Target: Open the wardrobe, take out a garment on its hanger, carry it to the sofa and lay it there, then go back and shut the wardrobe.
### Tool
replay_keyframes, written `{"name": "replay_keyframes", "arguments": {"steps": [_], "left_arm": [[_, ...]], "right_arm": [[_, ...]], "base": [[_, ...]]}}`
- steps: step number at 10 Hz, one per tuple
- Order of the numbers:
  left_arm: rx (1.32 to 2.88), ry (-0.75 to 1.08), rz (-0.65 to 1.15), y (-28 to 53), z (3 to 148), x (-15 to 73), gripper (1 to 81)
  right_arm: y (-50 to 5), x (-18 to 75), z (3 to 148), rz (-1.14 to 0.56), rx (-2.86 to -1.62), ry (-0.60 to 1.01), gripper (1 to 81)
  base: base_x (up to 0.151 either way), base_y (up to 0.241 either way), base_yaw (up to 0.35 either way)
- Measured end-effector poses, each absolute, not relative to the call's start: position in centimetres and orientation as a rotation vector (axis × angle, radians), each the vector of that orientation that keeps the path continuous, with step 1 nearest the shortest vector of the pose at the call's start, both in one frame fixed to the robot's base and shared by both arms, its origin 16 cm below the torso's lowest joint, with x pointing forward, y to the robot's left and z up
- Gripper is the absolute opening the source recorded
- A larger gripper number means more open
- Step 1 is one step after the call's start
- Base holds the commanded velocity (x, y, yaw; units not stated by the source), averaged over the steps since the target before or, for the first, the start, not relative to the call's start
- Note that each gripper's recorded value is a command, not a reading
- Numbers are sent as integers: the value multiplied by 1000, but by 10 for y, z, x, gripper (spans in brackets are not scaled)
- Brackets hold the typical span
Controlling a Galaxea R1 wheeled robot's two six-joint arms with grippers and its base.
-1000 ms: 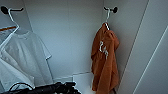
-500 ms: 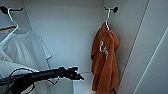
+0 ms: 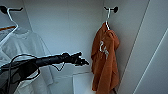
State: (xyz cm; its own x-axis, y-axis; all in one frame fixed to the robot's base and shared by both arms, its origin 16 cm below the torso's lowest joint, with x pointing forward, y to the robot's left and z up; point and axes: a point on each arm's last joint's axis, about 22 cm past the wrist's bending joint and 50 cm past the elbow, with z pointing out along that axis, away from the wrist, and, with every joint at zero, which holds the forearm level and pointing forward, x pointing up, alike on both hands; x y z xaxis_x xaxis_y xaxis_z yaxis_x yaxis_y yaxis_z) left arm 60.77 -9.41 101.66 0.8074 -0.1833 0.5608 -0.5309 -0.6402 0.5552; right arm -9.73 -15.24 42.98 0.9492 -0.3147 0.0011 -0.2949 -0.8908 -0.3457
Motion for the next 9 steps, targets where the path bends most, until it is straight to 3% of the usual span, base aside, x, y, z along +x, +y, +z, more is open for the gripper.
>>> {"name": "replay_keyframes", "arguments": {"steps": [9], "left_arm": [[1974, -250, 644, -170, 1206, 632, 811]], "right_arm": [[-140, -91, 431, -92, -2739, 447, 811]], "base": [[0, 0, 0]]}}
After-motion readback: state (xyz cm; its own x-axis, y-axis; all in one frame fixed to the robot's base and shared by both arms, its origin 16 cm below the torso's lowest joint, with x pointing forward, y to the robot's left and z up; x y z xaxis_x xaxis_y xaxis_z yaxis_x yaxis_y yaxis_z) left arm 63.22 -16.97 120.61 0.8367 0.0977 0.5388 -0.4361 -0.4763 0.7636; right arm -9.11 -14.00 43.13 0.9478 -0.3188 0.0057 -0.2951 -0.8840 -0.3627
